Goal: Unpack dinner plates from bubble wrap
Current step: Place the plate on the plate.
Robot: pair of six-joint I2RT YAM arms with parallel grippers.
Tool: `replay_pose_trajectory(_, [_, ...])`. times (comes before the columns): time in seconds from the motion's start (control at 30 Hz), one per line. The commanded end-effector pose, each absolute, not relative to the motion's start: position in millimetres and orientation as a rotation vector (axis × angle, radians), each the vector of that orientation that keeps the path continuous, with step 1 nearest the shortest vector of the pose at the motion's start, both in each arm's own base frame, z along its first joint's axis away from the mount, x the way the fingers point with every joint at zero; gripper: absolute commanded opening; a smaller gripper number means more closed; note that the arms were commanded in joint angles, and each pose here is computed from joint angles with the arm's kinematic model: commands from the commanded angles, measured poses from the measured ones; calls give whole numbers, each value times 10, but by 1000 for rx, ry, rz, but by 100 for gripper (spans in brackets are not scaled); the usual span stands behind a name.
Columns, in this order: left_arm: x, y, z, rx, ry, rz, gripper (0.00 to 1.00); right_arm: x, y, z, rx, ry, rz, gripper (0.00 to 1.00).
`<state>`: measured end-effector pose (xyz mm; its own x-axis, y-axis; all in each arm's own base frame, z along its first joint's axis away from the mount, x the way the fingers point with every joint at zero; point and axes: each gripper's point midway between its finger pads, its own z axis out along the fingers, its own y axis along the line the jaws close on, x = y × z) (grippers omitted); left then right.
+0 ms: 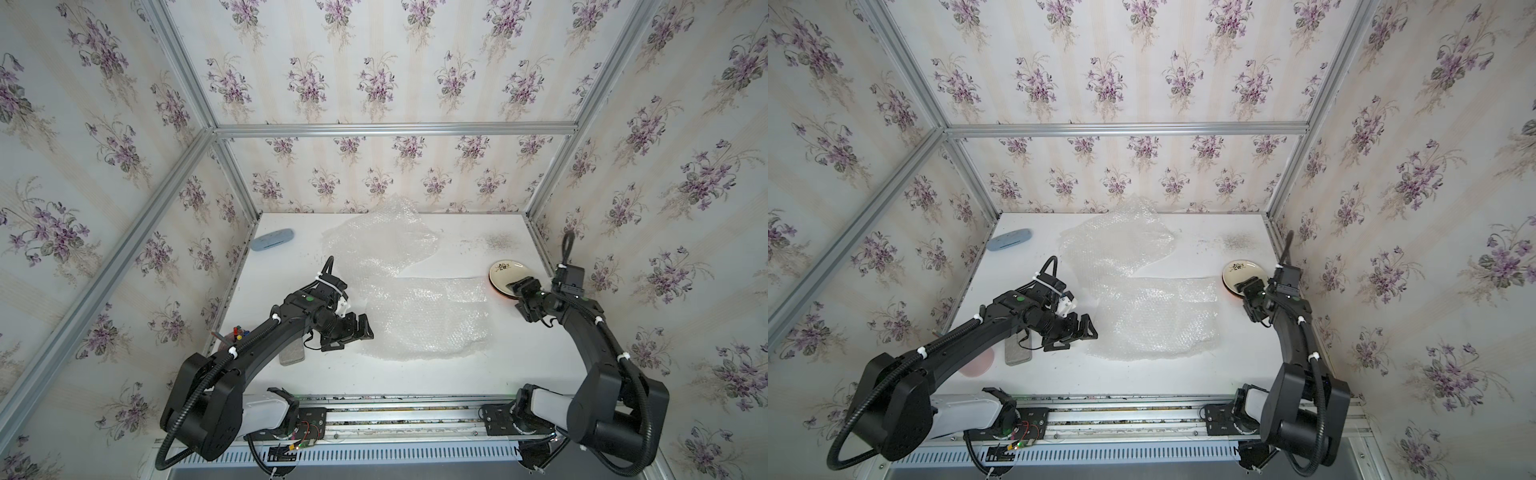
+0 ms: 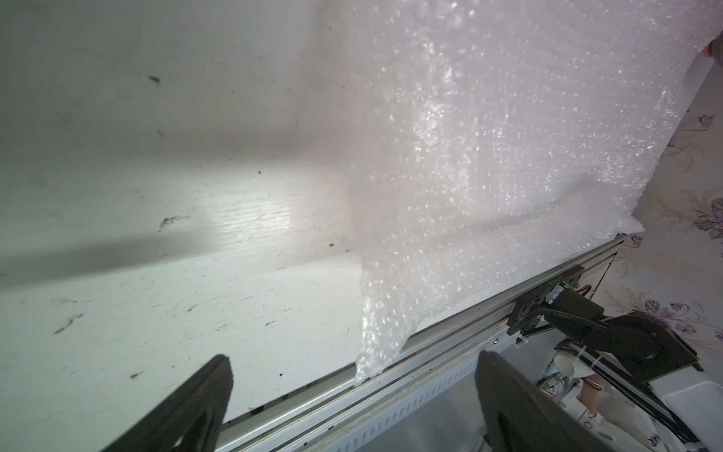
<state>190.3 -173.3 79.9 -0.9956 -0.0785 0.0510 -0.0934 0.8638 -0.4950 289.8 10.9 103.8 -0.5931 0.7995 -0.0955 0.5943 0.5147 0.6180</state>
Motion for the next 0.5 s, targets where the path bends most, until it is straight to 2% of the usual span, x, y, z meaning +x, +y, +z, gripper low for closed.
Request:
replay_pose_trajectory(0.0, [1775,-1794,772,144,-2908,842,99,2237,510,775,1115,2663,727,70])
replay_pose_trajectory(0.23, [1702,-1797,659,143,-2868,835,99,1759,639,576,1029,2784,651,72])
replay_pose_trajectory(0.47, [1784,-1874,537,189,-2851,874,99,1651,791,418,1015,2831,732,68])
